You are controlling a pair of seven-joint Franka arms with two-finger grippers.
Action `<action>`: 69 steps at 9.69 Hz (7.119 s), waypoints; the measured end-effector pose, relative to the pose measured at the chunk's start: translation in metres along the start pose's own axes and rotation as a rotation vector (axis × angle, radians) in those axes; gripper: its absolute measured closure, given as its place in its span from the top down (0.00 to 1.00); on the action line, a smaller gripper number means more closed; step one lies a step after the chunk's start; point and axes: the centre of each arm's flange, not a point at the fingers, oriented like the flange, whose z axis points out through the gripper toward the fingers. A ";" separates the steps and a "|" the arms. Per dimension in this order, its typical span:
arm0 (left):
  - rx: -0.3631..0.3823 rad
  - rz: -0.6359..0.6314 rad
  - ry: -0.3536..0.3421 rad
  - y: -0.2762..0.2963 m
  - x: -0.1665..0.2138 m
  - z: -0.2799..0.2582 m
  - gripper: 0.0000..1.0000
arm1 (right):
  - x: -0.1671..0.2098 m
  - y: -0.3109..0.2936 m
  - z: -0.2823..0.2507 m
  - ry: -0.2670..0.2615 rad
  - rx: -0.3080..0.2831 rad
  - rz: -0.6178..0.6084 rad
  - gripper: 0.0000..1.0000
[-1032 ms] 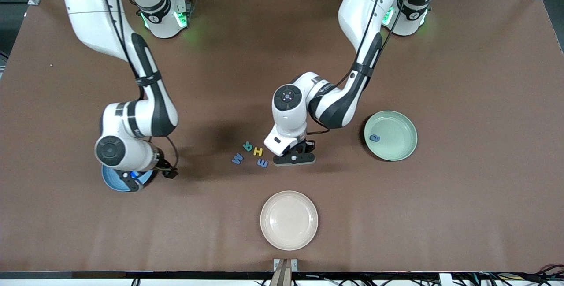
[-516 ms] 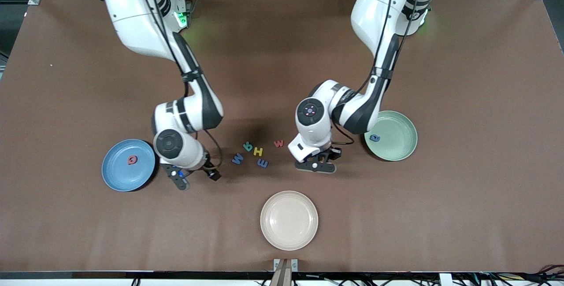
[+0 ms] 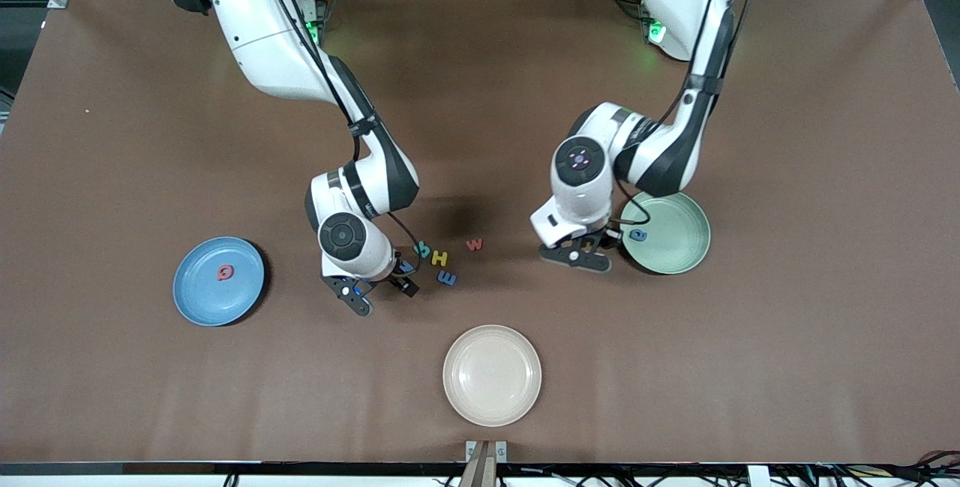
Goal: Sort uppercase to blue plate, lowercase to green plate
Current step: 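Carry the yellow y to the green plate while the right gripper grasps the blue W, then release the yellow y on the green plate while the right gripper places the W, then lower the left gripper and grasp the pink M letter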
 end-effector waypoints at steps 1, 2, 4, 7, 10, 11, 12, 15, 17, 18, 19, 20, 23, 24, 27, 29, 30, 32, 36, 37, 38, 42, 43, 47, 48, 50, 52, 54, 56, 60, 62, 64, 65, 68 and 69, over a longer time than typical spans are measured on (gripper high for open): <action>0.006 0.020 0.039 -0.011 -0.016 0.009 0.26 | -0.004 -0.002 0.001 -0.004 0.001 -0.036 1.00; 0.009 0.040 0.079 -0.024 -0.033 0.026 0.26 | -0.006 -0.003 0.001 -0.007 0.002 -0.060 1.00; -0.003 0.053 0.126 -0.055 -0.068 0.063 0.26 | -0.011 -0.004 0.007 -0.013 -0.002 -0.082 1.00; -0.021 0.084 0.125 -0.106 -0.095 0.063 0.26 | -0.013 -0.008 0.019 0.007 0.020 -0.089 1.00; -0.039 0.082 0.158 -0.129 -0.112 0.069 0.26 | -0.017 -0.010 0.019 0.011 0.026 -0.095 0.85; -0.042 0.079 0.159 -0.130 -0.115 0.073 0.27 | -0.018 -0.013 0.015 0.015 0.035 -0.096 0.69; -0.043 0.079 0.158 -0.130 -0.117 0.074 0.28 | -0.018 -0.015 0.012 0.019 0.042 -0.097 0.53; -0.047 0.084 0.165 -0.127 -0.116 0.073 0.68 | -0.019 -0.016 0.010 0.020 0.047 -0.098 0.35; -0.051 0.093 0.175 -0.122 -0.114 0.070 0.99 | -0.015 -0.016 0.007 0.028 0.059 -0.094 0.35; -0.052 0.096 0.185 -0.120 -0.111 0.067 1.00 | -0.005 -0.014 0.000 0.034 0.067 -0.087 0.35; -0.056 0.091 0.201 -0.115 -0.105 0.061 1.00 | 0.014 -0.007 -0.012 0.034 0.066 -0.087 0.35; -0.069 0.061 0.218 -0.103 -0.098 0.053 1.00 | 0.039 0.007 -0.028 0.021 0.051 -0.099 0.35; -0.132 -0.060 0.240 -0.035 -0.074 0.045 1.00 | 0.127 0.080 -0.078 0.023 -0.024 -0.158 0.35; -0.151 -0.103 0.239 -0.010 -0.060 0.042 1.00 | 0.150 0.110 -0.083 0.047 -0.079 -0.186 0.35; -0.188 -0.213 0.224 0.063 -0.018 0.037 1.00 | 0.206 0.197 -0.074 0.058 -0.217 -0.286 0.35; -0.182 -0.262 0.208 0.109 0.004 0.030 1.00 | 0.234 0.241 -0.072 0.039 -0.254 -0.317 0.36; -0.184 -0.266 0.209 0.124 0.008 0.032 1.00 | 0.239 0.249 -0.072 0.034 -0.256 -0.315 0.50; -0.182 -0.264 0.205 0.134 0.012 0.042 1.00 | 0.235 0.243 -0.073 0.034 -0.251 -0.326 0.79; -0.163 -0.256 0.211 0.143 0.020 0.035 1.00 | 0.194 0.198 -0.067 0.021 -0.235 -0.417 1.00; -0.152 -0.243 0.220 0.153 0.022 0.035 1.00 | 0.191 0.193 -0.071 0.028 -0.230 -0.425 1.00; -0.145 -0.233 0.231 0.161 0.025 0.038 1.00 | 0.192 0.191 -0.078 0.037 -0.222 -0.426 1.00; -0.155 -0.218 0.270 0.182 0.039 0.036 1.00 | 0.183 0.174 -0.100 0.063 -0.186 -0.449 1.00; -0.144 -0.203 0.262 0.196 0.038 0.036 1.00 | 0.179 0.169 -0.101 0.064 -0.181 -0.460 1.00; -0.082 -0.105 0.276 0.238 0.020 0.035 1.00 | 0.149 0.145 -0.098 0.051 -0.192 -0.514 1.00; -0.067 -0.089 0.279 0.242 0.017 0.036 1.00 | 0.145 0.144 -0.097 0.041 -0.201 -0.519 1.00; -0.053 -0.086 0.270 0.242 0.015 0.043 1.00 | 0.144 0.146 -0.095 0.024 -0.214 -0.516 1.00; -0.047 -0.118 0.254 0.242 0.013 0.056 1.00 | 0.142 0.146 -0.095 0.018 -0.218 -0.518 1.00; -0.063 -0.177 0.237 0.239 0.015 0.060 1.00 | 0.141 0.145 -0.094 0.013 -0.222 -0.519 1.00; -0.106 -0.236 0.204 0.235 0.018 0.060 1.00 | 0.140 0.146 -0.094 0.008 -0.226 -0.519 1.00; -0.141 -0.281 0.217 0.228 0.026 0.058 1.00 | 0.138 0.145 -0.093 0.005 -0.228 -0.522 1.00; -0.153 -0.318 0.219 0.229 0.026 0.063 0.99 | 0.138 0.145 -0.093 0.005 -0.228 -0.522 1.00; -0.158 -0.334 0.218 0.231 0.025 0.068 0.90 | 0.138 0.145 -0.093 0.005 -0.228 -0.522 1.00; -0.162 -0.336 0.221 0.231 0.025 0.067 0.86 | 0.138 0.145 -0.093 0.005 -0.228 -0.522 1.00; -0.169 -0.340 0.229 0.233 0.027 0.062 0.62 | 0.138 0.145 -0.093 0.005 -0.228 -0.522 1.00; -0.171 -0.341 0.230 0.233 0.027 0.061 0.58 | 0.138 0.145 -0.093 0.005 -0.228 -0.522 1.00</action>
